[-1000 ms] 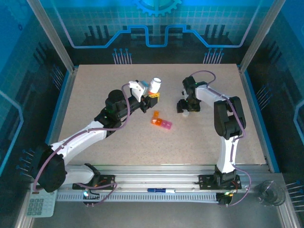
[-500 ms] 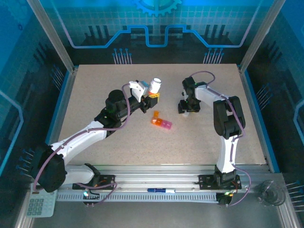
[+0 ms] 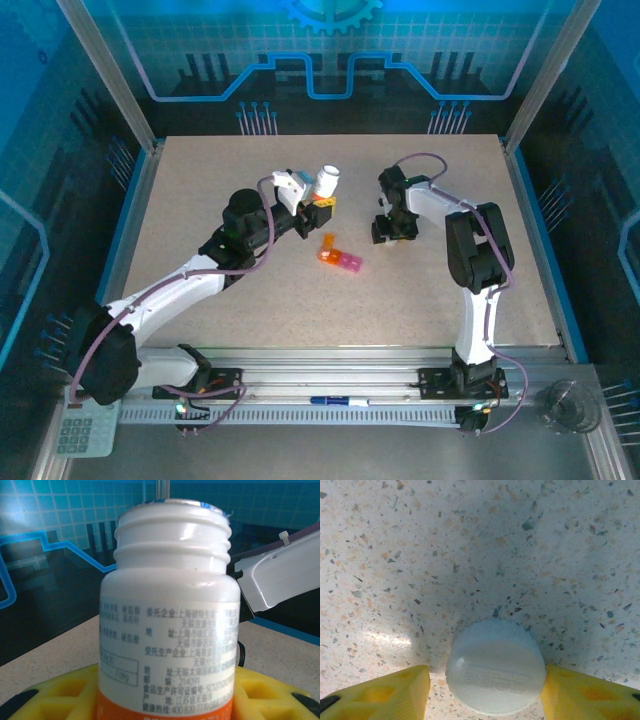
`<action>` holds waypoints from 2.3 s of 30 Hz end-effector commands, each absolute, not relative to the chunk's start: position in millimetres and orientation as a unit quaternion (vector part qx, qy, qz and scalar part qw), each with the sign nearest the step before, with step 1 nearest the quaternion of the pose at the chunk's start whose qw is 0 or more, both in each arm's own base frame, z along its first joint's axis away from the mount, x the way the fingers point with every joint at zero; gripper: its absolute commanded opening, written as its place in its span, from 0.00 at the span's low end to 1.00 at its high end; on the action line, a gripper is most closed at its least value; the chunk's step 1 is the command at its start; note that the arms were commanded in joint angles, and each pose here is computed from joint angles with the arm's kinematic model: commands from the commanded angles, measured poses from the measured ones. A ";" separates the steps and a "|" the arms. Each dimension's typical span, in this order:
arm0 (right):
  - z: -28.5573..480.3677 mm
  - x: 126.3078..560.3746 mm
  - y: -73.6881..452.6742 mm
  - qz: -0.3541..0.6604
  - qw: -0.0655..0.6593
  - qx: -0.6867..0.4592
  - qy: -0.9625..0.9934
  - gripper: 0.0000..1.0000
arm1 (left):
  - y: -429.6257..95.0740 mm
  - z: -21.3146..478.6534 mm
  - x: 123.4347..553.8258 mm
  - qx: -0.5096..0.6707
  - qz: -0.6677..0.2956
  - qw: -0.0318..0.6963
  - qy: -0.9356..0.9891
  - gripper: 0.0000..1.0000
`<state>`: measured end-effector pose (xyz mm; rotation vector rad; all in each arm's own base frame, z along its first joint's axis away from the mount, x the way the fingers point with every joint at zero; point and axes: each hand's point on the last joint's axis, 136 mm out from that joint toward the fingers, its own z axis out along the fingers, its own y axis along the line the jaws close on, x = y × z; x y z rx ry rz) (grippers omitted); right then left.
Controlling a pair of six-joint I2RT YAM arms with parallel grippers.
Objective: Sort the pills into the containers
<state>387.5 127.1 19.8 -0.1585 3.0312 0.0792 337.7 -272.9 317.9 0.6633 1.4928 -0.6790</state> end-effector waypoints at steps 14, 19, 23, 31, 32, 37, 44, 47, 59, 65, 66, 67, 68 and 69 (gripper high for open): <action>11.9 387.9 128.9 0.014 0.042 -0.053 0.998 0.57 | -268.7 330.4 331.3 0.285 -0.306 0.644 0.640 0.00; 10.7 390.1 128.6 0.012 0.043 -0.052 0.998 0.57 | -268.8 328.5 331.4 0.285 -0.308 0.642 0.641 0.00; 9.4 391.3 129.6 0.012 0.042 -0.053 0.998 0.57 | -268.9 327.3 331.4 0.284 -0.308 0.641 0.643 0.00; 10.4 395.8 131.3 0.015 0.045 -0.051 0.998 0.54 | -269.0 324.1 330.9 0.286 -0.308 0.638 0.645 0.00; 11.0 395.8 131.9 0.015 0.045 -0.052 0.998 0.54 | -268.9 323.6 331.0 0.286 -0.308 0.638 0.645 0.00; 11.5 395.9 133.2 0.018 0.044 -0.054 0.997 0.49 | -269.5 322.8 331.0 0.286 -0.309 0.637 0.645 0.00; 17.9 396.8 133.7 0.021 0.051 -0.053 0.997 0.45 | -270.2 320.1 331.5 0.287 -0.309 0.635 0.647 0.00; 24.7 398.3 134.6 0.025 0.061 -0.053 0.996 0.42 | -270.7 317.7 331.1 0.289 -0.309 0.634 0.648 0.00; 56.7 403.5 139.2 0.044 0.098 -0.053 0.993 0.42 | -269.2 303.6 334.2 0.289 -0.299 0.630 0.656 0.00; 65.6 400.4 140.0 0.050 0.107 -0.056 0.991 0.43 | -268.2 291.9 337.4 0.284 -0.292 0.624 0.667 0.00; 66.3 399.5 140.2 0.052 0.109 -0.055 0.991 0.43 | -268.0 290.1 337.7 0.283 -0.292 0.622 0.669 0.00; 66.2 397.9 140.0 0.053 0.108 -0.055 0.991 0.43 | -267.6 288.6 338.2 0.282 -0.292 0.621 0.671 0.00; 65.4 396.0 140.1 0.054 0.107 -0.055 0.991 0.43 | -267.6 288.1 338.1 0.281 -0.293 0.620 0.672 0.00; 63.6 393.5 139.9 0.055 0.105 -0.054 0.991 0.43 | -267.8 287.8 338.4 0.280 -0.293 0.619 0.672 0.00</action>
